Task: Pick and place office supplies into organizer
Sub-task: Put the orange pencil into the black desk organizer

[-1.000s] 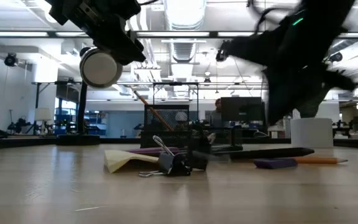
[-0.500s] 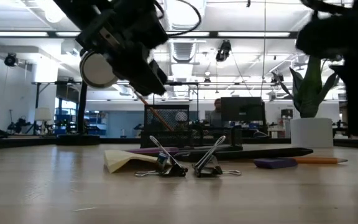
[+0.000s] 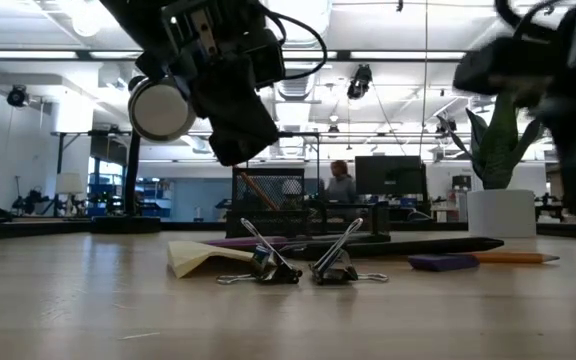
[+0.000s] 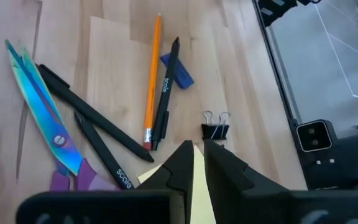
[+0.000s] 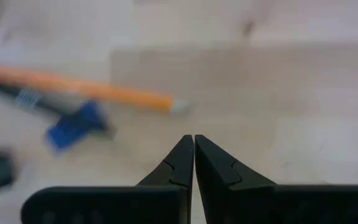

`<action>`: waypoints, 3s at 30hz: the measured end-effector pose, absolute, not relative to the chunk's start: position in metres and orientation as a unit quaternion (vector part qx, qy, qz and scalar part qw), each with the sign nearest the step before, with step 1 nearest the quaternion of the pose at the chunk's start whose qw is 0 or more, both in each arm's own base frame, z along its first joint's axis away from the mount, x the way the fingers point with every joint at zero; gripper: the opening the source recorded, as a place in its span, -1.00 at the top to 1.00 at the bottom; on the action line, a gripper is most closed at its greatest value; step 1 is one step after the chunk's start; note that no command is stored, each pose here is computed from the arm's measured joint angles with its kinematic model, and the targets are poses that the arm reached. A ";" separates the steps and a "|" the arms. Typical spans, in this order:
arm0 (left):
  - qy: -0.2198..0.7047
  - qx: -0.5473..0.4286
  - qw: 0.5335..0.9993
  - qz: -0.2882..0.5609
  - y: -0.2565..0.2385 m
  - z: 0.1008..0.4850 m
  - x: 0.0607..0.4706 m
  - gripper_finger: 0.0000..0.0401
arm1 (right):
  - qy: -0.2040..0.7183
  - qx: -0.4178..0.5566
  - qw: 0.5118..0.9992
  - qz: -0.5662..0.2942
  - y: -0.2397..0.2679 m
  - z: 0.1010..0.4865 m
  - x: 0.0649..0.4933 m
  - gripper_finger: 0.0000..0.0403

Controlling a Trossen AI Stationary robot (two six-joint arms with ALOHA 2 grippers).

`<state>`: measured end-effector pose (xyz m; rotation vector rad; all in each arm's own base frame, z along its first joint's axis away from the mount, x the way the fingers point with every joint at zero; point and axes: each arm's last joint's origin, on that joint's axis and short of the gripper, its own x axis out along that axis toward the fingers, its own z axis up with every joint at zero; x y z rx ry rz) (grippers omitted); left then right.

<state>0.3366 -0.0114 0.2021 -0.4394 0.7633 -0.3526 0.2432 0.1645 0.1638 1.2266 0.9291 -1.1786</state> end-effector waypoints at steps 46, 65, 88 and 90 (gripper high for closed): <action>0.370 -0.198 0.893 -0.166 -0.011 0.199 0.335 0.89 | 0.409 0.552 0.562 -0.462 0.146 0.141 0.253 0.96; 0.369 -0.128 0.901 -0.190 -0.023 0.193 0.333 0.89 | 0.412 0.543 0.561 -0.471 0.143 0.137 0.250 0.96; 0.351 -0.126 0.918 -0.137 -0.025 0.195 0.338 0.81 | 0.426 0.494 0.587 -0.480 0.089 0.149 0.265 0.96; 0.353 -0.136 0.916 -0.133 -0.025 0.195 0.338 0.81 | 0.436 0.491 0.581 -0.482 0.089 0.149 0.263 0.96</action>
